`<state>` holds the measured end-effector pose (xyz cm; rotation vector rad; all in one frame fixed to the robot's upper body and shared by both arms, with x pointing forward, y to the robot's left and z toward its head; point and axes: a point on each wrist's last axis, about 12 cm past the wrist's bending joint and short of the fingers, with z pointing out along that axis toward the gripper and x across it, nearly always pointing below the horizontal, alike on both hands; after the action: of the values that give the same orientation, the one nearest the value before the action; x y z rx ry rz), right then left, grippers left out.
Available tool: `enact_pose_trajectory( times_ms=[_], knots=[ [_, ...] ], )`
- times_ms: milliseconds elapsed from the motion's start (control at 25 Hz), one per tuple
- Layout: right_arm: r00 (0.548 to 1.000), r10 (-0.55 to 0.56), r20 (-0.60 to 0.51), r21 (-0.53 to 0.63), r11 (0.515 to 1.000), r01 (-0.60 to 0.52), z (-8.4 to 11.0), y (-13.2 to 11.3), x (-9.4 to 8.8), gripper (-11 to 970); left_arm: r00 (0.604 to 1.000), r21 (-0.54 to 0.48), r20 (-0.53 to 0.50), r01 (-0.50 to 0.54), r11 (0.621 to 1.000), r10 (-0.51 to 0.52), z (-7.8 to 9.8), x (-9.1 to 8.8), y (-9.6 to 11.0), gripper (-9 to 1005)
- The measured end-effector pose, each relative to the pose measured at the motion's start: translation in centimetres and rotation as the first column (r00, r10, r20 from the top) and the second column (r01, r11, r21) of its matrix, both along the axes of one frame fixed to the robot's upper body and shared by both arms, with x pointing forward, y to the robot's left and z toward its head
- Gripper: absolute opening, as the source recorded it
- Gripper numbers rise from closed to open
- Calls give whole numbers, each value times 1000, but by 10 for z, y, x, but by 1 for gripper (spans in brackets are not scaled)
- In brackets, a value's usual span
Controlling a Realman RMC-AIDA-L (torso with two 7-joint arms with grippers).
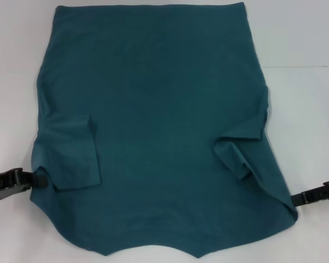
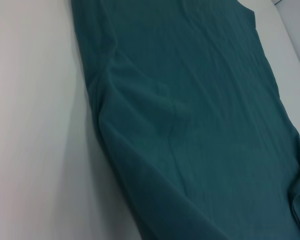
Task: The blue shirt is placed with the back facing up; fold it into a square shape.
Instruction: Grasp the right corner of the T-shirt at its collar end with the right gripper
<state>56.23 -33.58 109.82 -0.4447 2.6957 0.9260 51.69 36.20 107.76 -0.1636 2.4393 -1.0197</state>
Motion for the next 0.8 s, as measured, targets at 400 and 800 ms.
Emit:
enact_pose_trajectory(
  times_ms=[400,800],
  knots=[
    [1000,21,-12,-39,999,-22,-3,8,4,567,1000,-1,-6,-4,1000,4,0,0,0,7],
    [998,57,-21,-49,997,-58,-6,21,5,567,1000,-1,-6,-6,1000,6,0,0,0,7]
  ],
)
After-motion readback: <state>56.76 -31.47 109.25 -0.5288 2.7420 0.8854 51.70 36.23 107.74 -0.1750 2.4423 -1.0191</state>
